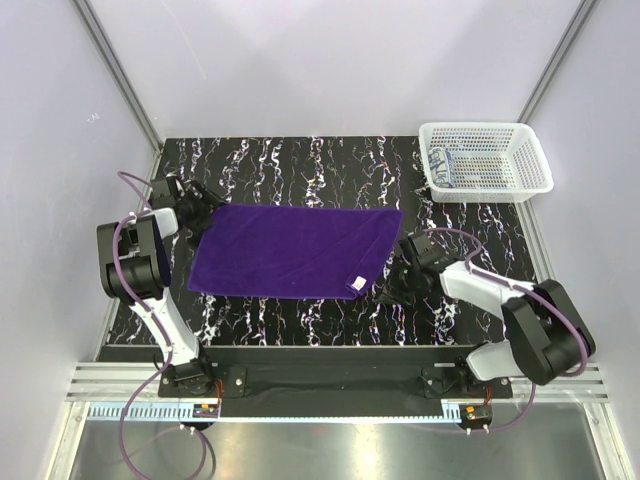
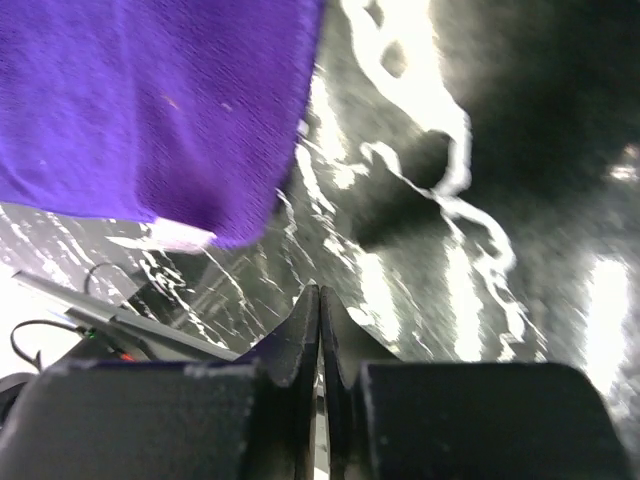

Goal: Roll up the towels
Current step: Flatten the towel

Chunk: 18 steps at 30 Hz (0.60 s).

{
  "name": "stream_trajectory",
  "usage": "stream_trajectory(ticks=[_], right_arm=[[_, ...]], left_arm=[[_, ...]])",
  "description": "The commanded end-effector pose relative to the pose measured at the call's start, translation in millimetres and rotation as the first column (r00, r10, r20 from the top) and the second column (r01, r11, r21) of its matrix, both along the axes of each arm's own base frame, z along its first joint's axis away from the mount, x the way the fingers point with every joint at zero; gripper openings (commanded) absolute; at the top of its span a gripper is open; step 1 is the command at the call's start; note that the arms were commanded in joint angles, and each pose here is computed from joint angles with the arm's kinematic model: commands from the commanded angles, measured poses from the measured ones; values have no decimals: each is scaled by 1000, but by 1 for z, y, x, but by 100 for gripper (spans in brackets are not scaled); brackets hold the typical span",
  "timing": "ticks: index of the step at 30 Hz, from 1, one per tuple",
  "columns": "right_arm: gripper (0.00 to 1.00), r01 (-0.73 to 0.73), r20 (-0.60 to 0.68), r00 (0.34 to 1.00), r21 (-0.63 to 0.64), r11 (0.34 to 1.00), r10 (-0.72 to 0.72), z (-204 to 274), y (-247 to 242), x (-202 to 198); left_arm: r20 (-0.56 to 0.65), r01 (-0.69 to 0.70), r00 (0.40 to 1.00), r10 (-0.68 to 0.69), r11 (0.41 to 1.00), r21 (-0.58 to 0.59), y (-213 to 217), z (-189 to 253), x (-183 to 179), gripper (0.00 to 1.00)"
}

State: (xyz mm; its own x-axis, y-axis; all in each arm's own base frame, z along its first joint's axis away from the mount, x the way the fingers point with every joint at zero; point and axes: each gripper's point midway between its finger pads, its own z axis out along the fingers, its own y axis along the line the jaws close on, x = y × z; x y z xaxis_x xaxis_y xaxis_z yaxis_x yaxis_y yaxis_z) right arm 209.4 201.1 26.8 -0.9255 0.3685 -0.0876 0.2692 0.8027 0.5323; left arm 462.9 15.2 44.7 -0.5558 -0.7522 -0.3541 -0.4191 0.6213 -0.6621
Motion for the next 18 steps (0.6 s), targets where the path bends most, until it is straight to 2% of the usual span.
stream_trajectory(ticks=[1,2,4,5,6,7,11,18], right_arm=[[6,26,28,999,-72,997,-24,4,-16,-5],[7,27,35,999,-62,998,-25,6,-15,-5],[20,32,72,997,-21,999,-31,16,-9,0],[32,41,79,996,-14,999,-40,19,-8,2],[52,51,90,995,-9,999,-50,22,-7,6],[57,61,99,993,-8,998,-59,22,-7,9],[63,73,73,995,-2,997,-73,2,0,18],[59,92,57,994,24,995,-94,-19,12,34]], left_arm=[[50,-4,999,1,999,50,5,10,10,82],[55,-4,998,1,999,51,5,12,10,82],[67,2,998,-5,999,49,2,18,10,82],[80,2,997,-6,999,51,2,24,11,82],[82,4,997,-8,999,51,1,25,11,82],[86,5,996,-9,999,52,0,28,11,82],[98,8,995,-13,999,50,-1,34,9,83],[97,14,995,-18,999,49,-2,35,6,83]])
